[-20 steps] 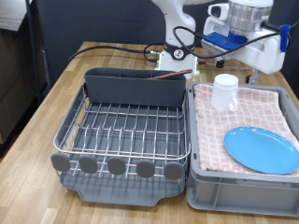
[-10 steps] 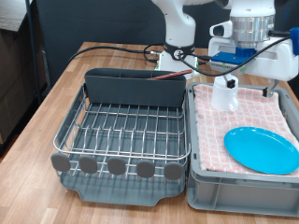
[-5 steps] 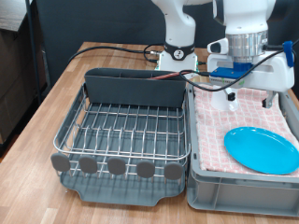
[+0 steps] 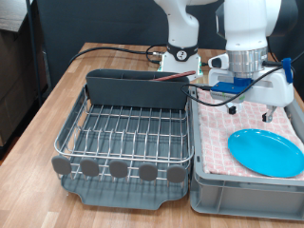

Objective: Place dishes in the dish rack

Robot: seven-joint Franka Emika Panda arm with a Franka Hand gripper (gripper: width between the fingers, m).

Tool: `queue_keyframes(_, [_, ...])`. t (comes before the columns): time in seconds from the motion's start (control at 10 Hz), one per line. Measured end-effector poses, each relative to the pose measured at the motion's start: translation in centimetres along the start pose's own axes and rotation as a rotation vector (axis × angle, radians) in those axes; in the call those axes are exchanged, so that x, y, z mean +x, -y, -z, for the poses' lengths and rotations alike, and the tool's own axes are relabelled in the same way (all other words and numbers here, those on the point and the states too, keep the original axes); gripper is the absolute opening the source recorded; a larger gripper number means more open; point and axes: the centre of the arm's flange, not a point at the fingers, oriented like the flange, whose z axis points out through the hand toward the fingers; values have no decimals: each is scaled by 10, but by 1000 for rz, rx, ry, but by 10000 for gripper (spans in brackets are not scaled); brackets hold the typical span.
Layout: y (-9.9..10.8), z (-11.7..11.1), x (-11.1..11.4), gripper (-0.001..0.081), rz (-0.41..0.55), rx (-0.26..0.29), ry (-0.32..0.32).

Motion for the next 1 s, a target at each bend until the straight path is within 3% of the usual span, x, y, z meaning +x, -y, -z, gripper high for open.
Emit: queue_keyframes(1.0, [-11, -34, 9, 803, 5, 19, 26])
